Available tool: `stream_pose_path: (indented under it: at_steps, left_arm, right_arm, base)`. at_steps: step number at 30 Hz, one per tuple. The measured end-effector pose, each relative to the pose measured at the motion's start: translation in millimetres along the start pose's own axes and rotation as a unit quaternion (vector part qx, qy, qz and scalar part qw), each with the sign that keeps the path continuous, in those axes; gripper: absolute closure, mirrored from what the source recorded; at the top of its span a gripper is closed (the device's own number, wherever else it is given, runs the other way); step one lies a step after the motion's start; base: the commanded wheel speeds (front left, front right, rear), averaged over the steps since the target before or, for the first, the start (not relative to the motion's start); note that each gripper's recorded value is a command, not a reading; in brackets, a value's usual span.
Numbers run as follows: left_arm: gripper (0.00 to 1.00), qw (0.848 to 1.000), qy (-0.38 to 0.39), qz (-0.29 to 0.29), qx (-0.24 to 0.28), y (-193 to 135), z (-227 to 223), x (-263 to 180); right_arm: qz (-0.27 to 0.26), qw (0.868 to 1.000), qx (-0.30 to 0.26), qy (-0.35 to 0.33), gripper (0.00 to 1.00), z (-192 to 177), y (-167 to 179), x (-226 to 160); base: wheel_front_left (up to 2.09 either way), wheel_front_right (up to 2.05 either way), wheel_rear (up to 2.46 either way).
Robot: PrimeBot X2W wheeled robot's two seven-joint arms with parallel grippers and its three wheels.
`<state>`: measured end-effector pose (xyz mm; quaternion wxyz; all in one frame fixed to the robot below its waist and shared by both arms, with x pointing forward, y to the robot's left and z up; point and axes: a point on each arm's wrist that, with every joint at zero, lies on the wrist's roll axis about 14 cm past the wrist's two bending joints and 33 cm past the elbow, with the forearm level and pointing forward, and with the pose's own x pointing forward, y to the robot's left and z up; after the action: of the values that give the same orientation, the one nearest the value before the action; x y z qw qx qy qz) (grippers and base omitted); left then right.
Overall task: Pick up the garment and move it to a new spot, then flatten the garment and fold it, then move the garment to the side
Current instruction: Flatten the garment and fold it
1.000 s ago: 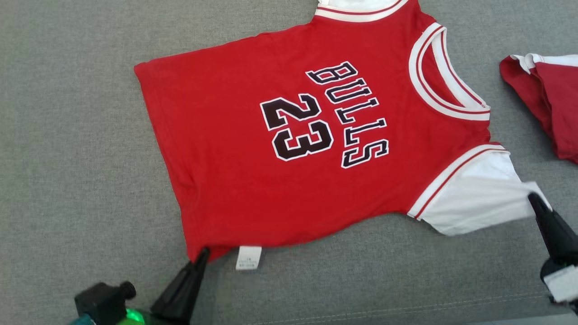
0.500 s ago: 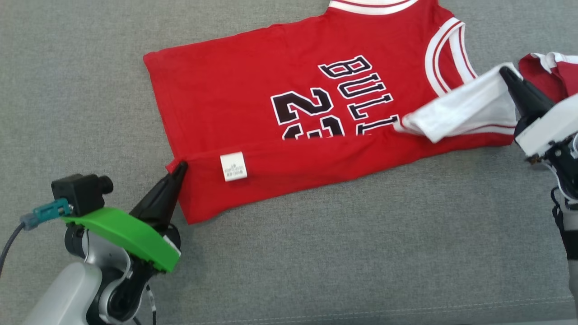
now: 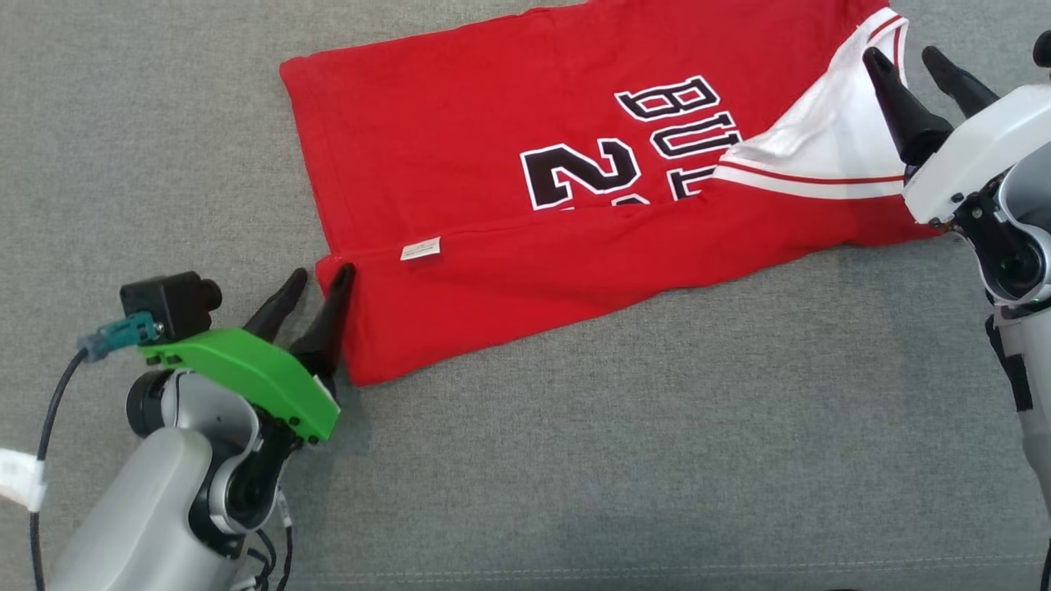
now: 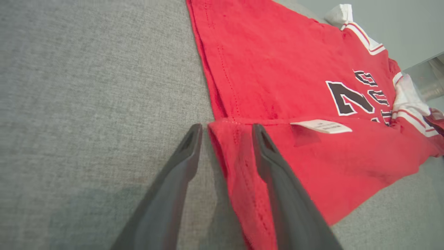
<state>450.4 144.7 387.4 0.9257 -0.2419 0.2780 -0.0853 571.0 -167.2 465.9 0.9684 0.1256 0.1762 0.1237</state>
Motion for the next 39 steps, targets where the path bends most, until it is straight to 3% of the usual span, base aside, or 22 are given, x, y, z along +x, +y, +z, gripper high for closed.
stream_pose_path:
  at_steps: [4,6,10,15,19,26,27,29,30,31,35,39]
  left_arm:
    - [0.0,1.0,-0.008,0.025,0.01,7.5,-3.5,-21.8]
    - [0.0,1.0,-0.013,0.018,0.001,-4.3,-5.6,-31.1]
    - [0.0,1.0,0.022,-0.003,-0.002,-28.8,-26.2,-40.3]
    - [0.0,0.998,0.061,0.001,0.028,-31.0,-43.9,-39.2]
    - [0.0,0.995,0.078,0.024,0.063,-16.6,-47.2,-33.2]
    - [0.0,0.992,0.106,0.024,0.063,-10.9,-57.5,-23.1]
    - [0.15,0.992,0.107,0.021,0.06,-11.8,-58.4,-22.0]
    - [1.0,0.992,0.108,0.019,0.055,-12.8,-58.9,-21.1]
    - [1.0,0.993,0.109,0.014,0.053,-14.0,-59.3,-20.6]
    - [1.0,0.992,0.114,0.01,0.049,-14.7,-61.4,-21.1]
    - [1.0,0.986,0.157,-0.032,0.041,-27.0,-73.6,-30.4]
    - [1.0,0.982,0.171,-0.044,0.062,-17.0,-57.1,-45.6]
  right_arm:
    - [0.002,0.999,-0.039,-0.001,0.0,2.0,-4.2,-21.9]
    - [-0.004,0.997,-0.071,0.015,0.0,0.4,-10.8,-38.4]
    - [-0.027,0.989,-0.128,0.068,0.0,-13.4,-30.0,-68.2]
    - [-0.045,0.979,-0.167,0.106,0.0,-24.8,-42.9,-77.1]
    - [-0.064,0.972,-0.176,0.141,0.0,-44.8,-57.9,-72.8]
    - [-0.068,0.97,-0.145,0.183,0.0,-76.9,-63.0,-50.8]
    - [-0.068,0.969,-0.14,0.19,0.0,-82.1,-63.0,-48.5]
    - [-0.067,0.969,-0.138,0.193,0.0,-84.4,-62.8,-45.9]
    - [-0.063,0.97,-0.132,0.196,0.6,-86.3,-60.6,-43.2]
    - [-0.052,0.971,-0.122,0.2,1.0,-90.0,-53.9,-40.8]
    - [-0.026,0.975,-0.086,0.202,1.0,-87.2,-39.2,-43.3]
    - [-0.012,0.975,-0.059,0.213,1.0,-76.0,-36.6,-65.0]
  base:
    - [0.0,0.0,0.0]
    - [0.0,0.0,0.0]
    - [0.0,0.0,0.0]
    - [0.0,0.0,0.0]
    - [0.0,0.0,0.0]
    - [0.0,0.0,0.0]
    - [0.0,0.0,0.0]
    - [0.0,0.0,0.0]
    - [0.0,0.0,0.0]
    - [0.0,0.0,0.0]
    - [0.0,0.0,0.0]
    - [0.0,0.0,0.0]
